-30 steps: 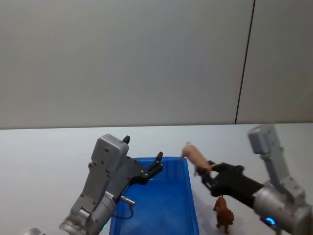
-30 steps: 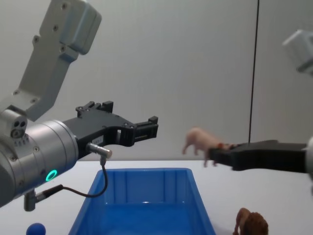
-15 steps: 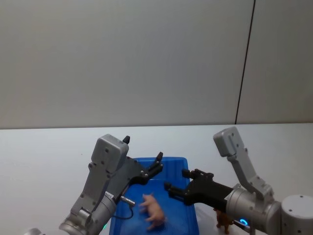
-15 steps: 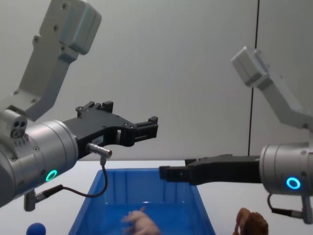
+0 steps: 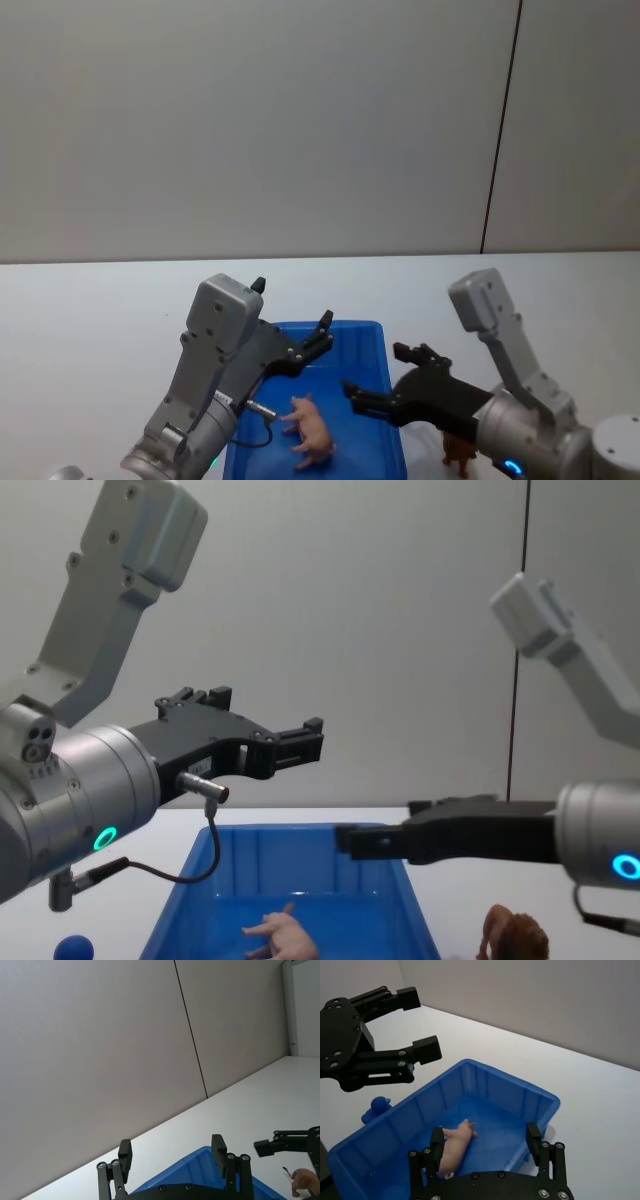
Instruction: Pick up the two dolls from the table and place them into the box.
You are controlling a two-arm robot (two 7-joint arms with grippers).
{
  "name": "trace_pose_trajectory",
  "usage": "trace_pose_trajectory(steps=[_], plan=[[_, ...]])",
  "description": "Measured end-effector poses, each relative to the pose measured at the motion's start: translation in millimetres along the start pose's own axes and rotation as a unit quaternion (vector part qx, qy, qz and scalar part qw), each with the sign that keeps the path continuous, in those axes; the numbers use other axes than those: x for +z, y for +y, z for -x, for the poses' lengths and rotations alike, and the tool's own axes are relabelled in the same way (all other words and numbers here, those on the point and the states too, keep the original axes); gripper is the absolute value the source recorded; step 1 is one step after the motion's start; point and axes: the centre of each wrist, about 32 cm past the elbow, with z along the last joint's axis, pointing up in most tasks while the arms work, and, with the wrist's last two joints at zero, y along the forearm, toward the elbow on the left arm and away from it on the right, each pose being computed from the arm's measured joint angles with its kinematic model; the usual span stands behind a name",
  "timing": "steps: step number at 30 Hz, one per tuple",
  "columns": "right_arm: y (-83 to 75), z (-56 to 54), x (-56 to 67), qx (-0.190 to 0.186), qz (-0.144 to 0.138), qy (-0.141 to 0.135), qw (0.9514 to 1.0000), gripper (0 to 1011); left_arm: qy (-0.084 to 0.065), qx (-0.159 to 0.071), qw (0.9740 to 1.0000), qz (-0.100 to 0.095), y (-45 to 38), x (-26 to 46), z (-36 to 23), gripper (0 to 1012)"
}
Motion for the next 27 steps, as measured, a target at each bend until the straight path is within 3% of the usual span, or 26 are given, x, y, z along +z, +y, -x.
trace_pose_trajectory(steps=[16, 27], plan=[[-45.7, 12.2, -15.8, -0.067, -0.008, -0.008, 0.9977, 1001, 0.0, 0.0, 1.0, 0.0, 0.0, 0.0, 0.0, 1003], [-59.0, 16.6, -26.5, -0.091, 0.008, 0.0, 0.9959, 1001, 0.0, 0.0, 1.0, 0.0, 0.0, 0.0, 0.0, 1003]])
